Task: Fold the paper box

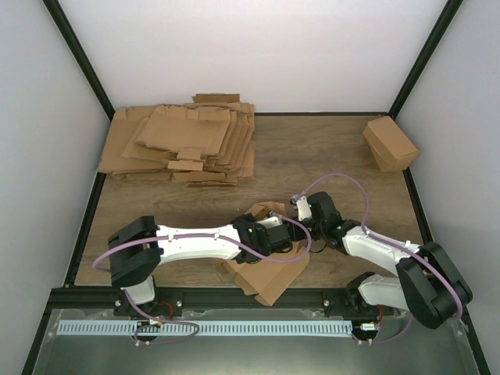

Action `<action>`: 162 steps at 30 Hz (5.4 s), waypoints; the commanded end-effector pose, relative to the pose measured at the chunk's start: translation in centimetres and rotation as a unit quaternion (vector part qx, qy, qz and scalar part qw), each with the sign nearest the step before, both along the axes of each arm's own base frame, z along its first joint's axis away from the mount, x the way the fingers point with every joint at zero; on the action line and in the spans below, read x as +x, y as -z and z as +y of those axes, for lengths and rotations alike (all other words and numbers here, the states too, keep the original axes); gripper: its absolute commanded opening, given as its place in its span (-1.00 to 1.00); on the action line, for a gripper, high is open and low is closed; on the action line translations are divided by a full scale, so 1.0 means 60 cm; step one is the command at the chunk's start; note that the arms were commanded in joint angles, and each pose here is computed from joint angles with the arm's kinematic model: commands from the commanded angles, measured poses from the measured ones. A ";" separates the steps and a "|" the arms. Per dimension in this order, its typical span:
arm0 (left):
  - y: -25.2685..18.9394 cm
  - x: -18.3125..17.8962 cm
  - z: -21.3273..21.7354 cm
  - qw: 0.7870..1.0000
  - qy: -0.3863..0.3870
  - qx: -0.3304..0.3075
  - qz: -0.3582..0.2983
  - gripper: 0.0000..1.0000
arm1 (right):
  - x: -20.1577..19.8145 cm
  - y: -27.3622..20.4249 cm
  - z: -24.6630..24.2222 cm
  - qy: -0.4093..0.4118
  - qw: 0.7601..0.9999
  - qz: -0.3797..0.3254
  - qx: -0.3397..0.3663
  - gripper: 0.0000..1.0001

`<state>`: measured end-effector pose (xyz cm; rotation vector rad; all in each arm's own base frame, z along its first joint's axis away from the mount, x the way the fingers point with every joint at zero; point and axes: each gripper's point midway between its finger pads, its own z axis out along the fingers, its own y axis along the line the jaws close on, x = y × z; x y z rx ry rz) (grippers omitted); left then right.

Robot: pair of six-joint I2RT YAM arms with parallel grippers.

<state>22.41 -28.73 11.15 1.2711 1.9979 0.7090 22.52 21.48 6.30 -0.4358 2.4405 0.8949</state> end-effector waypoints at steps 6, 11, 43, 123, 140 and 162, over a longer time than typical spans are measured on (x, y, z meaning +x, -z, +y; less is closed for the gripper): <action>-0.041 0.001 -0.032 0.999 0.032 -0.004 -0.036 -0.93 | -0.017 -0.003 0.015 -0.012 0.999 0.009 0.040 -0.79; -0.038 -0.009 -0.046 0.998 0.053 0.002 -0.043 -0.93 | -0.026 -0.008 0.024 -0.019 0.998 0.014 0.050 -0.78; -0.012 -0.026 -0.030 0.995 0.071 0.015 -0.065 -0.93 | -0.017 -0.055 -0.085 0.190 0.981 -0.032 0.004 0.43; -0.066 -0.087 -0.126 0.933 0.071 -0.268 0.232 0.08 | -0.002 -0.115 0.001 0.028 0.981 -0.179 0.072 -0.99; -0.209 0.030 -0.045 0.729 -0.017 -0.569 0.381 0.62 | 0.018 -0.116 0.007 0.008 0.967 -0.248 0.052 -0.99; -0.021 0.063 0.038 0.738 -0.132 -0.518 0.412 0.19 | 0.075 -0.154 0.054 -0.016 0.959 -0.279 0.043 -0.99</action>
